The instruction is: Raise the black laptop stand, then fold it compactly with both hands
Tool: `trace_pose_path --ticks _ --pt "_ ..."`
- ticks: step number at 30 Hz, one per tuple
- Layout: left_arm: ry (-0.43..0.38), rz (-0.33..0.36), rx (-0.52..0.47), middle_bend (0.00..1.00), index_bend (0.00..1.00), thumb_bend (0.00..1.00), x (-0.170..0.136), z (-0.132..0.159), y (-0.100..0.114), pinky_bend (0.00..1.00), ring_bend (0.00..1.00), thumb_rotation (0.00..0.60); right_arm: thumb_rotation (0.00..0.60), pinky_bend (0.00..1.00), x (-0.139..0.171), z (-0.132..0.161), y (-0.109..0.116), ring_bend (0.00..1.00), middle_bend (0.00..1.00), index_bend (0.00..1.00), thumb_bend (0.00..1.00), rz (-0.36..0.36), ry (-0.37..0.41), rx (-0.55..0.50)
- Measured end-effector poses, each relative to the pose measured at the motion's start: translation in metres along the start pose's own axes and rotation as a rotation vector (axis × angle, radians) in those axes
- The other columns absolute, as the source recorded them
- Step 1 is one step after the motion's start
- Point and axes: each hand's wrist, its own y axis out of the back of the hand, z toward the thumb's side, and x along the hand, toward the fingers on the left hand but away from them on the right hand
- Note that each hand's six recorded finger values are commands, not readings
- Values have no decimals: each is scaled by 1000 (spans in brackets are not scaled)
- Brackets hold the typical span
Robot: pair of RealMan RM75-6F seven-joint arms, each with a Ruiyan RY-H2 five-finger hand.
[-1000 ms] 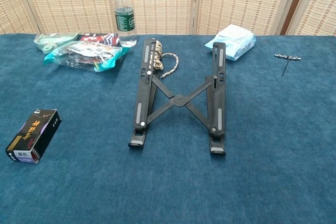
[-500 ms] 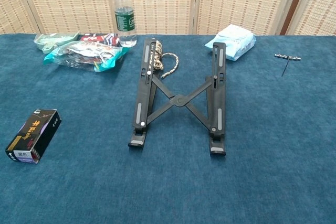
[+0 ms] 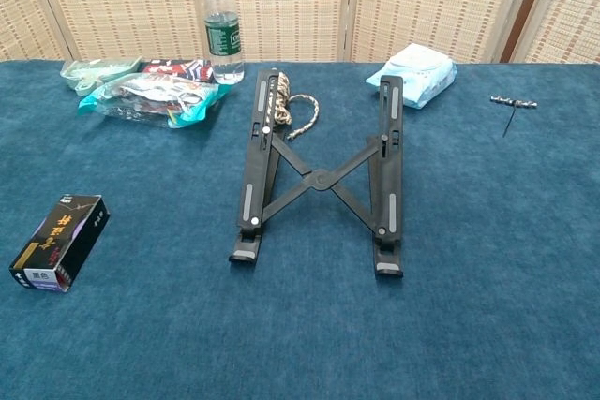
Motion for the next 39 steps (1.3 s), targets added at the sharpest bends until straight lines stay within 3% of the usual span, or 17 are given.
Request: trace_pose_path --ticks 8,17,39 --pt "-10 2 -8 80 0 177 0 3 -1 0 61 600 600 115 -43 8 -15 2 44 0 97 106 -4 -202" --pt "-6 -2 -10 80 0 175 -1 2 -1 0 61 600 600 115 -93 7 -48 2 59 0 97 196 -33 -301" --pt "-16 -5 -20 80 0 177 -4 7 0 0 61 600 600 115 -159 11 -99 12 116 0 98 280 -71 -532"
